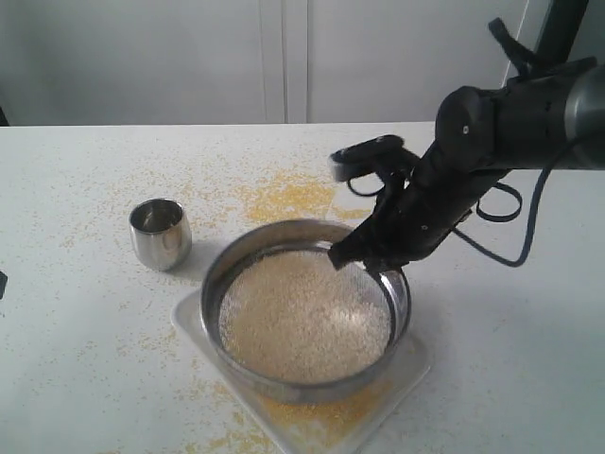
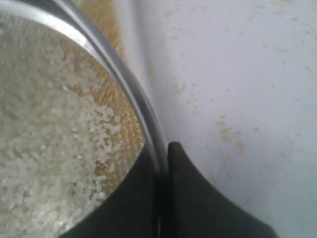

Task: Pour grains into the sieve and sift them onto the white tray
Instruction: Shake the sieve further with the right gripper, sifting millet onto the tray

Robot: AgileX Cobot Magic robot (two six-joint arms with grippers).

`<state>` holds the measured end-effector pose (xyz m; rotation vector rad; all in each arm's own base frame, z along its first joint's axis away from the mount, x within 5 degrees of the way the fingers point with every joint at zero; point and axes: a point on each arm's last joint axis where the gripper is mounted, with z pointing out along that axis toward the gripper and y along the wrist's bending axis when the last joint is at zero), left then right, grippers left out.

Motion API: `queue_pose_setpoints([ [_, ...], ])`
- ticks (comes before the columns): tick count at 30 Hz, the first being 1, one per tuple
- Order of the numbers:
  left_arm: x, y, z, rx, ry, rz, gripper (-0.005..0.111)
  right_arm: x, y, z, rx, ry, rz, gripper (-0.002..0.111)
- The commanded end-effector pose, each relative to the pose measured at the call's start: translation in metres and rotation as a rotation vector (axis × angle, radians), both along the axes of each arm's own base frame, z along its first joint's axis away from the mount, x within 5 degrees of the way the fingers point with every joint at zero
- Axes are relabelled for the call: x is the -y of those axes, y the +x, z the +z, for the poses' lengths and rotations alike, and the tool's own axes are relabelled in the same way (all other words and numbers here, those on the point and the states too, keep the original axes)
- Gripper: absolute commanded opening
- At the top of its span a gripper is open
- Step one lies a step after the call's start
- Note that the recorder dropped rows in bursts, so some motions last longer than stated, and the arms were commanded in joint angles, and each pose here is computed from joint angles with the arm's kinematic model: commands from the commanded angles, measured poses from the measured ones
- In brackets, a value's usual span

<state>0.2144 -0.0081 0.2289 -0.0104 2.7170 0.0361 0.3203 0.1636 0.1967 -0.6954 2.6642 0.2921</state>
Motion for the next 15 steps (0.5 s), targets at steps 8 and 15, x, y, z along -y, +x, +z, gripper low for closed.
queue_pose_setpoints([
  [8,0.000,-0.003,-0.001,-0.009,-0.002,0.001,0.001,-0.013,0.003,0.014,0.066,0.124,-0.103,0.000],
  [15,0.000,-0.003,-0.001,-0.009,-0.002,0.001,0.001,0.000,0.009,0.015,0.065,0.087,-0.118,0.000],
])
